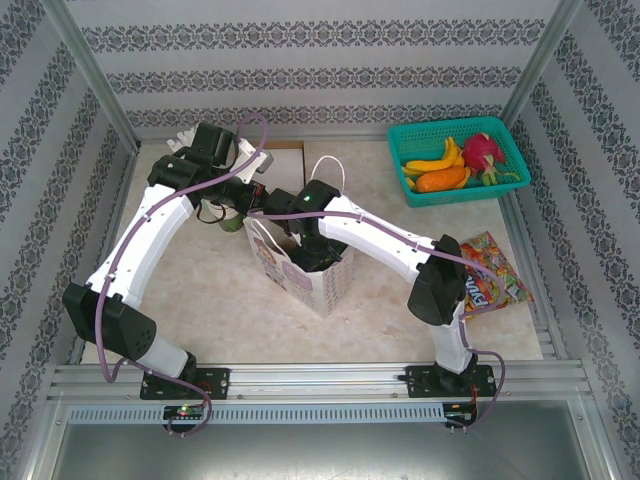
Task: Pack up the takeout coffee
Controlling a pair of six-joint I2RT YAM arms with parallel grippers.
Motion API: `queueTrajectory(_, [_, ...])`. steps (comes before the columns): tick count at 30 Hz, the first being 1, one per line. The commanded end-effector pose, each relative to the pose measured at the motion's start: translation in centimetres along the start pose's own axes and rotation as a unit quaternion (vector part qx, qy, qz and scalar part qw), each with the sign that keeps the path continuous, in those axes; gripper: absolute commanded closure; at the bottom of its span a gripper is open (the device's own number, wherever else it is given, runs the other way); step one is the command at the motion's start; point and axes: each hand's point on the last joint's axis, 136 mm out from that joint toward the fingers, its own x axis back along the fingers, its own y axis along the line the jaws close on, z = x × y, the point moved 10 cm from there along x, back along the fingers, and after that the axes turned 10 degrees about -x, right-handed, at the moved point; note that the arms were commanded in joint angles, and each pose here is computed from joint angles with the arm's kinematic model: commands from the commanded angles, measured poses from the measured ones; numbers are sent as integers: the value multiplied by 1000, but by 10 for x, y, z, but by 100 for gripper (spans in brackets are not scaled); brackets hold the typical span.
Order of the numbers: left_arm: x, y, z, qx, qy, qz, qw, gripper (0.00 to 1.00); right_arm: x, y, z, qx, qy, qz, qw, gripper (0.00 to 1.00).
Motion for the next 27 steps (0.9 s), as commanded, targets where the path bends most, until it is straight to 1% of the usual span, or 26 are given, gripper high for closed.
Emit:
queueTrajectory(1, [4, -1, 1, 3, -9, 3, 1000, 100, 8, -9, 3, -14, -15, 6, 1000, 41])
queueTrajectory(27, [4, -1, 1, 3, -9, 4, 1000, 100, -16, -9, 4, -19, 9, 8, 1000, 41])
